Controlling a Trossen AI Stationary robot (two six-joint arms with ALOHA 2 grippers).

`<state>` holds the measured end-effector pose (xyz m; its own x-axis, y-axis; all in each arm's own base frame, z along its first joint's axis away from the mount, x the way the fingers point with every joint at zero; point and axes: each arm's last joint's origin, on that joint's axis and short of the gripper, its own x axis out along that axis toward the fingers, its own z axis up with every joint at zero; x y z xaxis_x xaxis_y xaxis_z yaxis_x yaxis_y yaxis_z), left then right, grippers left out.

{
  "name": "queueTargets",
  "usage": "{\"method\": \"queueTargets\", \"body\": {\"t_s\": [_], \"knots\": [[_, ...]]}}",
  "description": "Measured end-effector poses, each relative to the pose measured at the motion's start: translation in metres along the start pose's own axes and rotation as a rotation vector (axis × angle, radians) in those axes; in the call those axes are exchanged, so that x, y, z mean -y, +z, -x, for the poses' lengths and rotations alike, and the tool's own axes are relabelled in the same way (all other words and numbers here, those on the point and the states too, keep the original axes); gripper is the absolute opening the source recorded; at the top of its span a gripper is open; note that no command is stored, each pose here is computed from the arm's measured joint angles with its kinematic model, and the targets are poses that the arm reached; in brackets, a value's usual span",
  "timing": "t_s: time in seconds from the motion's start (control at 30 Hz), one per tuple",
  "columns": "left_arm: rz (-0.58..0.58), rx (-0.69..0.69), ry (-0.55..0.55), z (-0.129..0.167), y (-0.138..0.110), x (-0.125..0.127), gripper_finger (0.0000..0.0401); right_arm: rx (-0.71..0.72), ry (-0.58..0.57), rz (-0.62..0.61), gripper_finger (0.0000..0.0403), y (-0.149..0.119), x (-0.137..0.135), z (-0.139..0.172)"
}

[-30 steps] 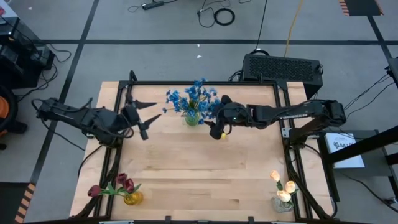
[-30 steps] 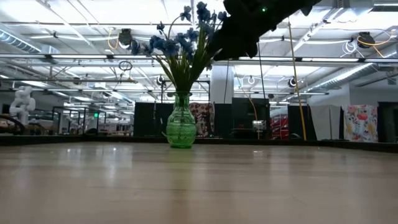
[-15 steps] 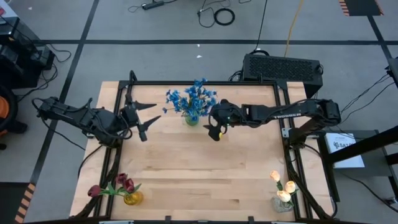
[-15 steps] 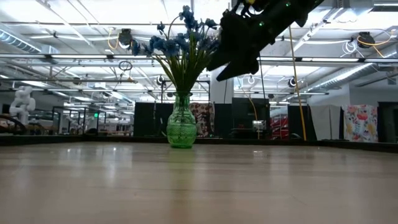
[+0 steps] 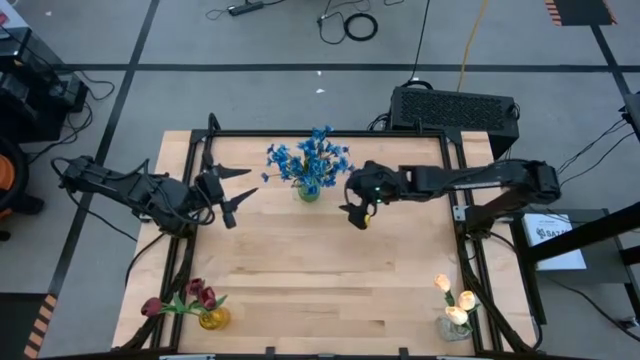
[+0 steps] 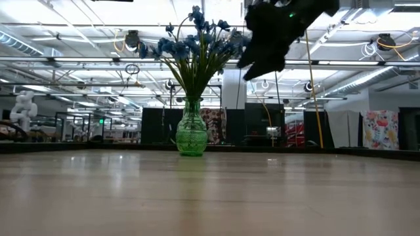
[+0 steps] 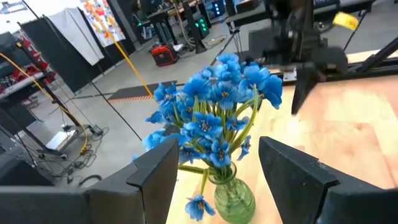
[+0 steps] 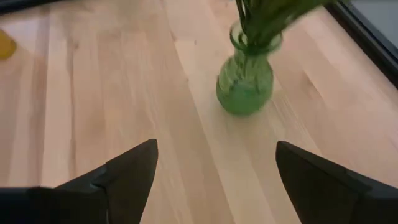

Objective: Sort flowers into vase by color
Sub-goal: Return to Home Position

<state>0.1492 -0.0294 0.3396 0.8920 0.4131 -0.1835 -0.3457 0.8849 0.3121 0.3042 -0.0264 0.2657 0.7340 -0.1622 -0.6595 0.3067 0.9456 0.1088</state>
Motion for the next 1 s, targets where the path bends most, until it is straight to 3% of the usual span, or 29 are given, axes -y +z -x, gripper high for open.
{"method": "queueTargets", "body": {"t_s": [0.13,0.27,0.47,0.6,0.8,0.87,1.0], "knots": [[0.012,-0.005,-0.001,0.002,-0.001,-0.002,0.0230,0.014,-0.016,-0.007,0.0302,0.000,-0.001,0.029],[0.047,0.012,-0.016,0.008,-0.001,-0.005,0.0230,0.072,-0.045,0.083,0.0274,-0.005,-0.005,0.050],[0.084,0.046,-0.135,0.021,-0.002,-0.010,0.0217,0.197,0.063,0.165,0.0200,-0.015,-0.006,0.062],[0.137,0.043,-0.186,0.026,-0.012,-0.011,0.0165,0.260,0.089,0.189,0.0126,-0.035,-0.003,0.058],[0.154,0.023,-0.264,0.032,-0.038,-0.006,0.0030,0.383,0.094,0.201,0.0015,-0.054,0.002,0.049],[0.174,0.032,-0.278,0.034,-0.044,-0.006,0.0010,0.392,0.093,0.208,0.0007,-0.059,0.003,0.046],[0.187,0.021,-0.307,0.038,-0.060,-0.003,0.0014,0.387,0.108,0.186,0.0007,-0.072,0.003,0.040]]}}
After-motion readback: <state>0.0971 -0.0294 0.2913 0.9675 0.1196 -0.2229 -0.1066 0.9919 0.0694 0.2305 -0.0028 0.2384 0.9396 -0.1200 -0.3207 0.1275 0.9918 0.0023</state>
